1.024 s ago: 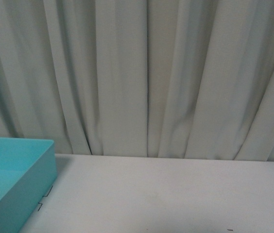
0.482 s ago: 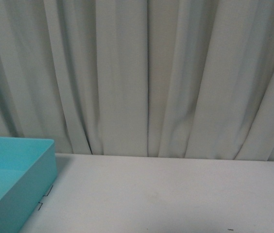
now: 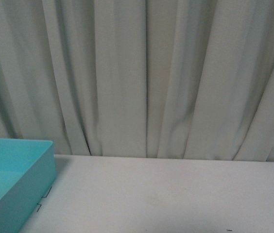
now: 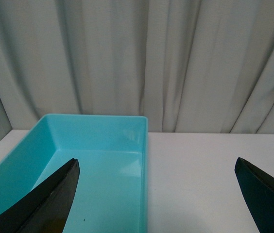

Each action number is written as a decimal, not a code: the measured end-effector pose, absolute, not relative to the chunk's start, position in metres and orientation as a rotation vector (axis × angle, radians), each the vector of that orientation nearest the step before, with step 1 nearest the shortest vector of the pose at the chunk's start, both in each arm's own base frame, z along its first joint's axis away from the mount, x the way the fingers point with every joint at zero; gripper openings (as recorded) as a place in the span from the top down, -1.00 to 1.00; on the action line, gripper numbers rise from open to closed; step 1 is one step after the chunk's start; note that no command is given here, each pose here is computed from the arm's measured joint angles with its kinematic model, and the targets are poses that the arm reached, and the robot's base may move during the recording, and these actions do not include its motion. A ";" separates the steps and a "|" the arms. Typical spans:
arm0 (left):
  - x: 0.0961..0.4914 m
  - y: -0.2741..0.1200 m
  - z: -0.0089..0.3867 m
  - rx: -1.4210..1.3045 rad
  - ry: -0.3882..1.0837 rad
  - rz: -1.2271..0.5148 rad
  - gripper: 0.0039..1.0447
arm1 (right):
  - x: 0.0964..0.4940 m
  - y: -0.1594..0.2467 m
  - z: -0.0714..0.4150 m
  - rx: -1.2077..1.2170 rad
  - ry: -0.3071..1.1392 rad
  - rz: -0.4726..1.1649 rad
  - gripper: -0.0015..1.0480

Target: Wind up and store yellow beetle toy

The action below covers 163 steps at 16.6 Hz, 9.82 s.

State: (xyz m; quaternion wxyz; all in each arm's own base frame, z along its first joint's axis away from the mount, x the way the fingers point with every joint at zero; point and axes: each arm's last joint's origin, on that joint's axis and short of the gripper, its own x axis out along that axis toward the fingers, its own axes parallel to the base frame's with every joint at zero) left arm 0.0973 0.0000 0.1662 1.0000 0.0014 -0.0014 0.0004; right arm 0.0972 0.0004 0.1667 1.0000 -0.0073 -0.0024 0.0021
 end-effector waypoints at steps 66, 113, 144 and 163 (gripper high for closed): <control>0.306 -0.053 0.247 0.912 0.740 -0.824 0.28 | 0.097 0.000 0.167 -0.015 -0.005 0.000 -0.87; 0.137 0.023 0.218 0.022 -0.002 -0.003 0.73 | 0.097 0.000 0.167 -0.014 -0.004 -0.001 -0.87; 0.097 0.000 0.166 0.003 -0.002 0.000 0.74 | 0.097 0.000 0.167 -0.014 -0.004 -0.001 -0.87; 0.097 0.000 0.166 0.003 -0.002 0.000 -0.88 | 0.097 0.000 0.167 -0.014 -0.004 -0.001 -0.87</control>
